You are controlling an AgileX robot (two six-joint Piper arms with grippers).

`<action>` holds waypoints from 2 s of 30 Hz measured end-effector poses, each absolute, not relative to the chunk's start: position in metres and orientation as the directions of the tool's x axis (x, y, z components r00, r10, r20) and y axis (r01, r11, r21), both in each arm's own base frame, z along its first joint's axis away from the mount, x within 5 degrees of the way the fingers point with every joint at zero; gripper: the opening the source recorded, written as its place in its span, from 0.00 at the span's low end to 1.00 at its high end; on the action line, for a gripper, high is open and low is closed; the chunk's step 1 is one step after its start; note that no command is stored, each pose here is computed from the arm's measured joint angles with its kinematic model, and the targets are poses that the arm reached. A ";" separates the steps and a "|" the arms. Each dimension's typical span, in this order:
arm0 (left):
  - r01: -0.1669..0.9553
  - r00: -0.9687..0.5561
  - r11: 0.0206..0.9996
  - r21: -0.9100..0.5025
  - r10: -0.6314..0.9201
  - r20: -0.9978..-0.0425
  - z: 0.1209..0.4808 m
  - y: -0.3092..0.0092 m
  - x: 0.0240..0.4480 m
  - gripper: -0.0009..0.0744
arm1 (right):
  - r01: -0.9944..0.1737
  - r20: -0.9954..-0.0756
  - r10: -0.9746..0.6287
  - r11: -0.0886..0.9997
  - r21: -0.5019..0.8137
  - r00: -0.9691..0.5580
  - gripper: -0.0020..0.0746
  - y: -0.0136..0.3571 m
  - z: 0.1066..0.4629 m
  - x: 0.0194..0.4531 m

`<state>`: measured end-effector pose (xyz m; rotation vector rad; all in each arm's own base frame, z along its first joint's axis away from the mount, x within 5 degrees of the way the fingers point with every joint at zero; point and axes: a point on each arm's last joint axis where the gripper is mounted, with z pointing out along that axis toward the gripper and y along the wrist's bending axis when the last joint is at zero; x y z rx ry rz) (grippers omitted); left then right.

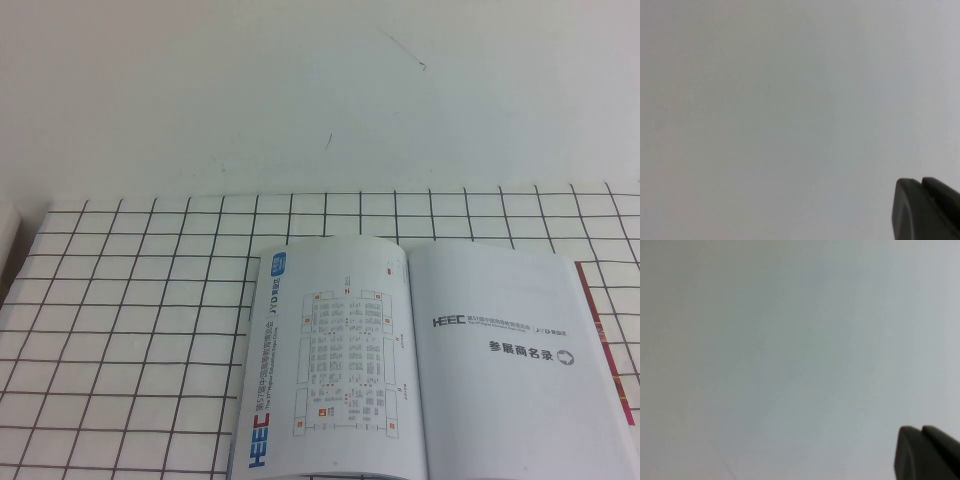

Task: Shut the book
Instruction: 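Close the open booklet and leave it lying on the table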

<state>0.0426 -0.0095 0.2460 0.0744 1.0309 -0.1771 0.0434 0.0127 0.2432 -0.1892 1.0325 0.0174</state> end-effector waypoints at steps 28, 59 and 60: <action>0.245 0.474 0.941 -0.233 -0.326 -0.818 0.354 0.000 -0.003 0.01 | -0.091 -0.821 0.072 0.996 0.024 0.566 0.02 0.001 0.392 0.002; 0.136 -0.724 0.921 -0.365 -0.158 -0.671 0.283 -0.037 0.102 0.01 | -0.197 -0.894 0.027 0.972 0.128 -0.446 0.02 0.023 0.323 0.102; 0.165 -0.721 0.926 -0.340 -0.121 -0.682 0.287 -0.037 0.104 0.01 | -0.202 -0.892 0.037 0.969 0.142 -0.450 0.02 0.024 0.323 0.102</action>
